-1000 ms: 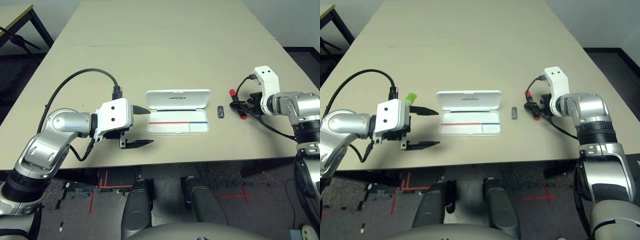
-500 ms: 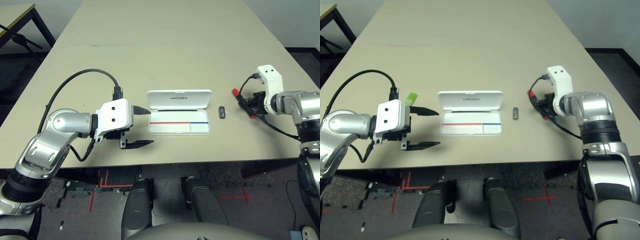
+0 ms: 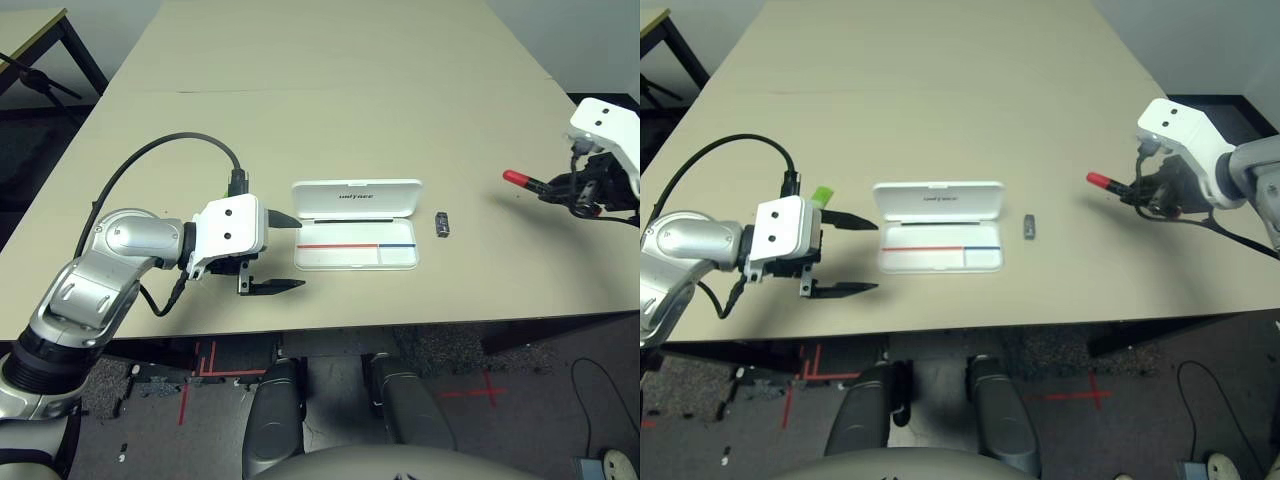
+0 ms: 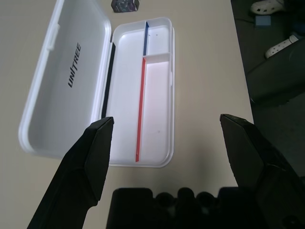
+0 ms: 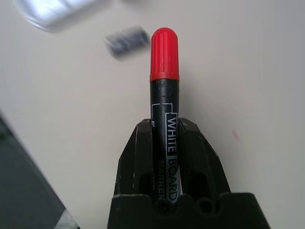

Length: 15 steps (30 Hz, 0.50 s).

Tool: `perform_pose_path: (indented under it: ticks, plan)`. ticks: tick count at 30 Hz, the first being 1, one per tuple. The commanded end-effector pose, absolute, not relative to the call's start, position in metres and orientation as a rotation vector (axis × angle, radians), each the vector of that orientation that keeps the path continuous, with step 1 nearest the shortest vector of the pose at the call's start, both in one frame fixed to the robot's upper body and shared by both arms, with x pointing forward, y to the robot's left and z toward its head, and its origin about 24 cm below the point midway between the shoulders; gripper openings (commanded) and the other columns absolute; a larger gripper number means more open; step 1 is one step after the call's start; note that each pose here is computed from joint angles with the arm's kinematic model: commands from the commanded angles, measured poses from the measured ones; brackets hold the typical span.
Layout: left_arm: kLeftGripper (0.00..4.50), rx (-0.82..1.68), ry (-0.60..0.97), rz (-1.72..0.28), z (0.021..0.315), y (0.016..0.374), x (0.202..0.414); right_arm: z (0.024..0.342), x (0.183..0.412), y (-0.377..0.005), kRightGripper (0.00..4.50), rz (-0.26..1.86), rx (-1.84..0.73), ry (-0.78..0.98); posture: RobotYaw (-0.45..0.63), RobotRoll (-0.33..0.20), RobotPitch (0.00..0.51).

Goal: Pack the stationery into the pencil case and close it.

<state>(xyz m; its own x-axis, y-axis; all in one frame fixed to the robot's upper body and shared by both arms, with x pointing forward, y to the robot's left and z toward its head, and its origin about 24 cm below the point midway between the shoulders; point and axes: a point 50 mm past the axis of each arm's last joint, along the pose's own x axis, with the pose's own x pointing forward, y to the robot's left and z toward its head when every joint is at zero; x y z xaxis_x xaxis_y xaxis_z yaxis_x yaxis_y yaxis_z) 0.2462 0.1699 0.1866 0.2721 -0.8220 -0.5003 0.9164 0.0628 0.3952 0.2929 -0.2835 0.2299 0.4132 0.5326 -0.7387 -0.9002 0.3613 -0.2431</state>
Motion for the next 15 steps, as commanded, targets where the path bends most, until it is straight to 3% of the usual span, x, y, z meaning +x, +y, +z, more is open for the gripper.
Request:
perform_pose_path:
  ticks: [1, 15]
  plan:
    - [4.5, 0.744, 0.18, -1.341, 0.186, 0.169, 0.246, 0.233, 0.288, -0.264, 0.5, 1.164, -0.687, 0.512, -0.08, 0.0, 0.147]
    - [4.5, 0.757, 0.196, -1.343, 0.185, 0.169, 0.247, 0.203, 0.29, -0.182, 0.5, 1.463, -0.75, 0.334, -0.07, 0.0, 0.157]
